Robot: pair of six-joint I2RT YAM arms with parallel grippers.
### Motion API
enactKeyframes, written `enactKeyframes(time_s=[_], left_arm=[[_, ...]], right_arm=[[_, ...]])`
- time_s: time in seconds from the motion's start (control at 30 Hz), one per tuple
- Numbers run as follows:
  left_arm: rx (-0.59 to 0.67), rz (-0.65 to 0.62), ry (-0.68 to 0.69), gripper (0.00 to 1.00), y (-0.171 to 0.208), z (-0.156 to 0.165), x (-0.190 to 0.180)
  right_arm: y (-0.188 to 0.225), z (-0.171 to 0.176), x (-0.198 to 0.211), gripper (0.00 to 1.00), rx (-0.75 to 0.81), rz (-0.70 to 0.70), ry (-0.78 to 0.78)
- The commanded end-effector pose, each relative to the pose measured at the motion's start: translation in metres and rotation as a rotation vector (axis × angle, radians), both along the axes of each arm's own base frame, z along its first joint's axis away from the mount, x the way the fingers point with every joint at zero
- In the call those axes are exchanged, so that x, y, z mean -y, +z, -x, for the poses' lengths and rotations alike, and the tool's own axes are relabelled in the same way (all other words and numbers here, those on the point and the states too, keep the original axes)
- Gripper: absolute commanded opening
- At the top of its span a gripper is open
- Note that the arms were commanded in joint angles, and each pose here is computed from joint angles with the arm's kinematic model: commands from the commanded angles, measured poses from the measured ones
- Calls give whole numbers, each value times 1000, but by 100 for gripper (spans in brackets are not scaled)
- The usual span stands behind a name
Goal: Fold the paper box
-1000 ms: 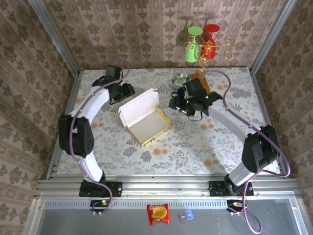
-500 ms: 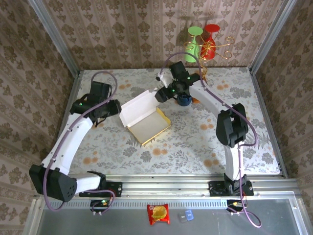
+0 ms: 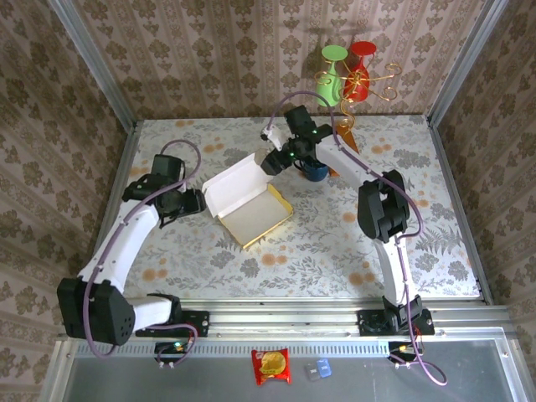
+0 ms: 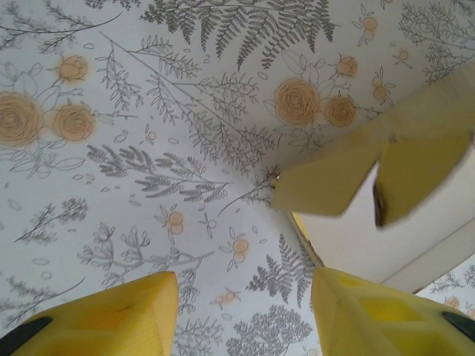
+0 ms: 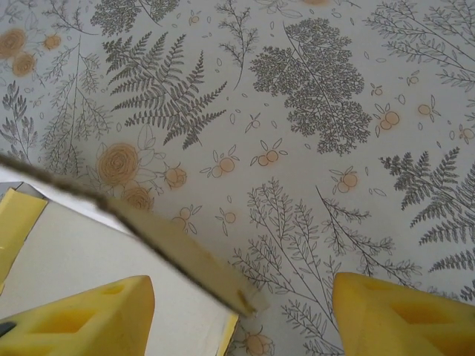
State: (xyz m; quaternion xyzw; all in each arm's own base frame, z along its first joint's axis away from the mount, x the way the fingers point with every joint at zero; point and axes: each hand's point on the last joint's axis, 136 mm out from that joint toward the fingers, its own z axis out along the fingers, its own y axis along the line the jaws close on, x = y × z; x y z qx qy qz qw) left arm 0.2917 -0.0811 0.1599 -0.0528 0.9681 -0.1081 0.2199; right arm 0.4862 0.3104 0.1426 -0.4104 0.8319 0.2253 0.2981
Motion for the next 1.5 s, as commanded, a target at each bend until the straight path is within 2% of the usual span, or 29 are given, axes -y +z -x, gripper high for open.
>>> enactKeyframes(time_s=[0.0,0.17,0.4,0.7,0.97,1.2,1.47], left_arm=[[32,39,-69,52,0,-14,12],[38,64,-91,52,-4,-27,20],[29,36,-105,46,-11,-36,19],[35,-18,-111,18,-10,-54,16],[40,-32,-101,0,-8,-59,16],[57,-50,-85,0,-5,-70,20],[158,15,-62,0,9,-100,37]], right_arm=[[6,-4,-8,63,-5,-49,34],[10,-8,-12,52,-10,-82,36],[14,-6,-10,36,-10,-77,44],[15,3,-11,23,-13,-46,41],[21,14,-8,14,18,-5,22],[34,15,-1,0,16,-2,-87],[44,7,16,0,37,24,-379]])
